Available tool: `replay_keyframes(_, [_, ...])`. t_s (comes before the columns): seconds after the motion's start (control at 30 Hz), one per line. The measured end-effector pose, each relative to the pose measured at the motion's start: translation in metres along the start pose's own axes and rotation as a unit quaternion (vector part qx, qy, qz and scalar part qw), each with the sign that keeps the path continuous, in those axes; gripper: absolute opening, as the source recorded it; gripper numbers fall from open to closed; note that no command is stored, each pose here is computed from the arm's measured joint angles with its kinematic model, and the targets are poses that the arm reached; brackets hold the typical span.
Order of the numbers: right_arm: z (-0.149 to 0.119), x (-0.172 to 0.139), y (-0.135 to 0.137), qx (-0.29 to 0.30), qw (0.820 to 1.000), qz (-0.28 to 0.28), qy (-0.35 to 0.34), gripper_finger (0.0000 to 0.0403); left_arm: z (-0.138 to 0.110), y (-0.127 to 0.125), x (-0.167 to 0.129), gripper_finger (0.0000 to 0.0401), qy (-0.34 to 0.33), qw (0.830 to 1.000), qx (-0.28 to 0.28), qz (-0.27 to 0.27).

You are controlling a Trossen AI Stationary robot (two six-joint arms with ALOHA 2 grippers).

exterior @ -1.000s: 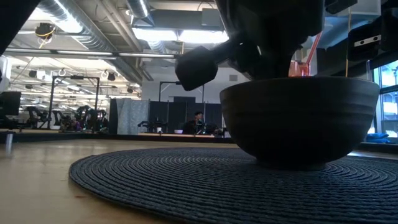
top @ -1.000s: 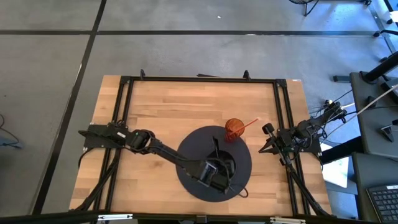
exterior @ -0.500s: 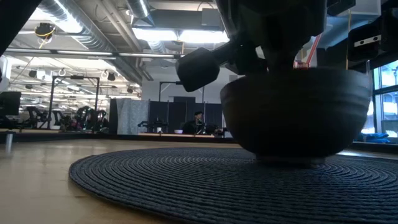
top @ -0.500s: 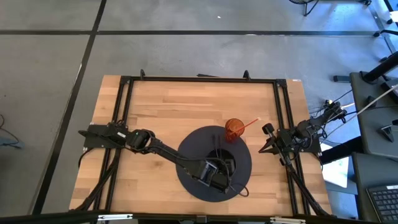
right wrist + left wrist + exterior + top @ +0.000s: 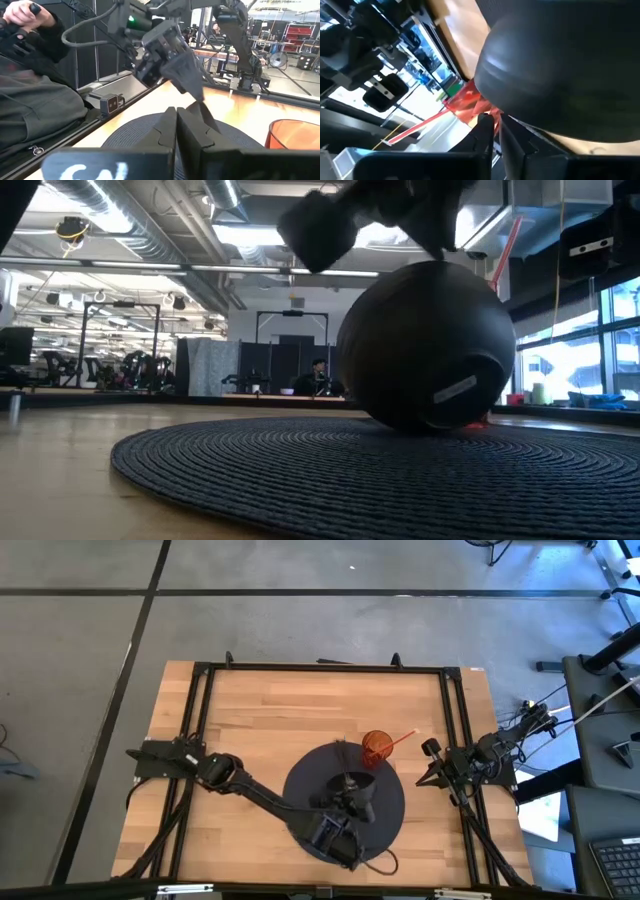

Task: Pick & Place Utensil
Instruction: Adjust the black bowl on the black mat

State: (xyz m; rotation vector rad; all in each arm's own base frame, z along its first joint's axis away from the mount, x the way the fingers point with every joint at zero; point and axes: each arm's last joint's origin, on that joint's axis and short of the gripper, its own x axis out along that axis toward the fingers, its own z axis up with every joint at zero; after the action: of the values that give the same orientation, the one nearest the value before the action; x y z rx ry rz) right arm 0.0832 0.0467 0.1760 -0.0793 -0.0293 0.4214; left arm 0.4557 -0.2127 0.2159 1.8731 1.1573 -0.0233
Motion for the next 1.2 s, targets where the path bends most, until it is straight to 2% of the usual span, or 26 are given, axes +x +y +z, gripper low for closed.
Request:
replay_keyframes(0.17, [0.000, 0.000, 0.000, 0.001, 1.000, 0.000, 0.000, 0.0014, 0.002, -0.001, -0.010, 0.0008, -0.013, 0.999, -0.045, 0.001])
replay_keyframes(0.3, [0.000, 0.000, 0.000, 0.001, 1.000, -0.001, 0.000, 0.0014, -0.015, 0.007, -0.022, 0.0001, -0.017, 0.994, -0.107, 0.004])
replay_keyframes(0.43, [0.000, 0.000, 0.000, 0.000, 1.000, 0.000, 0.000, 0.0014, -0.037, 0.018, -0.041, 0.0003, -0.034, 0.981, -0.192, 0.009])
replay_keyframes(0.53, [0.000, 0.000, 0.000, 0.001, 1.000, -0.001, 0.000, 0.0014, -0.056, 0.026, -0.060, 0.0005, -0.052, 0.964, -0.259, 0.015])
replay_keyframes(0.67, [0.000, 0.000, 0.000, 0.001, 1.000, -0.001, 0.000, 0.0014, -0.085, 0.034, -0.088, 0.0003, -0.104, 0.928, -0.357, -0.006])
replay_keyframes(0.8, [0.000, 0.000, 0.000, 0.001, 1.000, -0.001, 0.000, 0.0014, -0.111, 0.040, -0.110, 0.0001, -0.223, 0.860, -0.446, -0.106])
replay_keyframes(0.87, [0.000, 0.000, 0.000, 0.001, 1.000, -0.001, 0.000, 0.0014, -0.118, 0.042, -0.116, 0.0003, -0.276, 0.826, -0.465, -0.159])
replay_keyframes(0.93, [0.000, 0.000, 0.000, 0.001, 1.000, -0.002, 0.000, 0.0014, -0.118, 0.043, -0.118, 0.0005, -0.303, 0.804, -0.477, -0.186])
replay_keyframes(0.97, [0.000, 0.000, 0.000, 0.001, 1.000, -0.001, 0.000, 0.0014, -0.116, 0.042, -0.119, 0.0005, -0.308, 0.798, -0.480, -0.194])
replay_keyframes(1.03, [0.000, 0.000, 0.000, 0.001, 1.000, -0.001, 0.000, 0.0014, -0.112, 0.038, -0.118, 0.0005, -0.308, 0.797, -0.476, -0.209])
replay_keyframes(1.2, [0.000, 0.000, 0.000, 0.001, 1.000, -0.001, 0.000, 0.0014, -0.096, 0.019, -0.107, 0.0001, -0.323, 0.828, -0.383, -0.251])
